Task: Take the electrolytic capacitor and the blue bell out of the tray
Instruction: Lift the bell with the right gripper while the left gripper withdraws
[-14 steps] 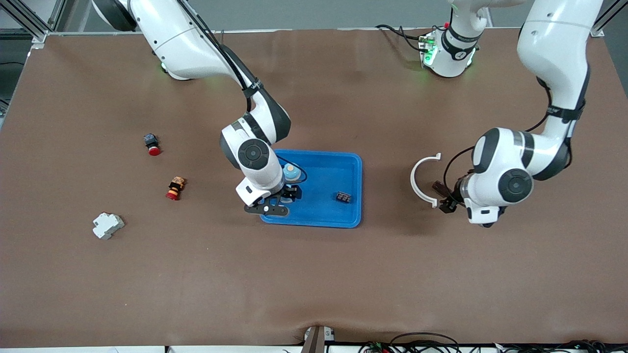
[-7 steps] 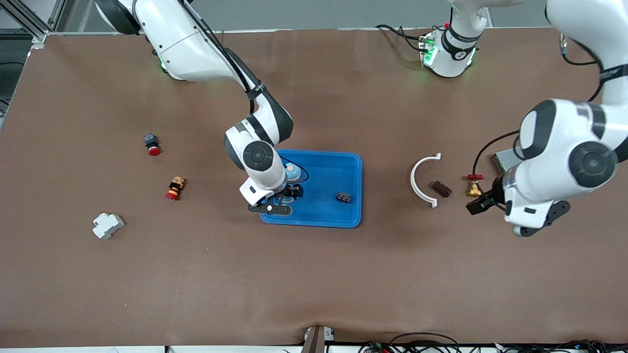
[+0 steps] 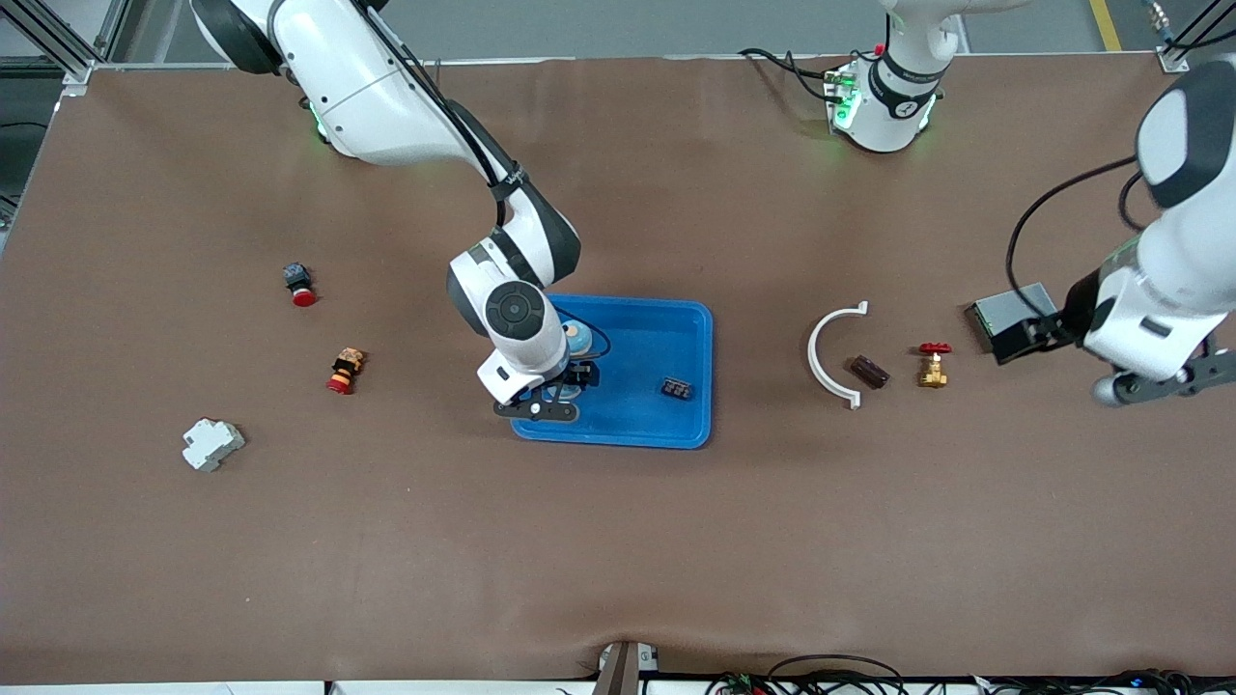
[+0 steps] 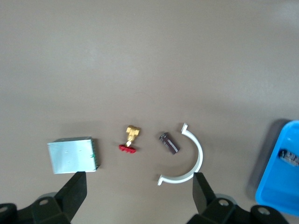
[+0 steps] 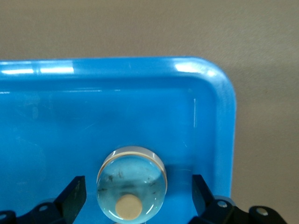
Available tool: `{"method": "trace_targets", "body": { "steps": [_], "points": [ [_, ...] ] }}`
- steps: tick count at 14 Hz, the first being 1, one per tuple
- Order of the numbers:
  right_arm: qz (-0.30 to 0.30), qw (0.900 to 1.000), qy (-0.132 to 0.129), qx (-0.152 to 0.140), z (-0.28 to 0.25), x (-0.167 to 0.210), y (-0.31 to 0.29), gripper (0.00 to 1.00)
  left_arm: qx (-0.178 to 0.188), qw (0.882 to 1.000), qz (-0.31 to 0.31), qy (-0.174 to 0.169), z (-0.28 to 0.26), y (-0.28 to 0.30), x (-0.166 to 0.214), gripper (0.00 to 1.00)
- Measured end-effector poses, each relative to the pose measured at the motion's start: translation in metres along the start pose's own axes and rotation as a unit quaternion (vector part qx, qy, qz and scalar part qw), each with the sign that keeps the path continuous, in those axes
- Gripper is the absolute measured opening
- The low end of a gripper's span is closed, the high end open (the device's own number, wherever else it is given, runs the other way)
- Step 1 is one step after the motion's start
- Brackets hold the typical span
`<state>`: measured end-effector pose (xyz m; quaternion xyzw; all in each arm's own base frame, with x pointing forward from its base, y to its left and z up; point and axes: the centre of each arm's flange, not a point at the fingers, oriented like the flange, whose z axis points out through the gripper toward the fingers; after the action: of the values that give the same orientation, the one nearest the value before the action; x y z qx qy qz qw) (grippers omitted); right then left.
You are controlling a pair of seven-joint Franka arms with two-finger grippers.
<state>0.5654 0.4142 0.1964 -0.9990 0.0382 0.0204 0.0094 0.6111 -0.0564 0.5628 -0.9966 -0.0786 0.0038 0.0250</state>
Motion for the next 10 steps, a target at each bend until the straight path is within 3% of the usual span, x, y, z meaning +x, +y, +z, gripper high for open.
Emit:
{"method": "trace_targets", "body": {
  "steps": [7, 10],
  "points": [
    [-0.005, 1.0, -0.004, -0.003, 0.007, -0.004, -0.003, 0.96, 0.006, 0.999, 0.039, -0.003, -0.041, -0.009, -0.03, 1.0],
    [-0.005, 1.0, -0.003, -0.002, 0.006, -0.003, -0.003, 0.66, 0.008, 0.999, 0.043, -0.004, -0.053, -0.005, -0.041, 1.0]
  ]
}}
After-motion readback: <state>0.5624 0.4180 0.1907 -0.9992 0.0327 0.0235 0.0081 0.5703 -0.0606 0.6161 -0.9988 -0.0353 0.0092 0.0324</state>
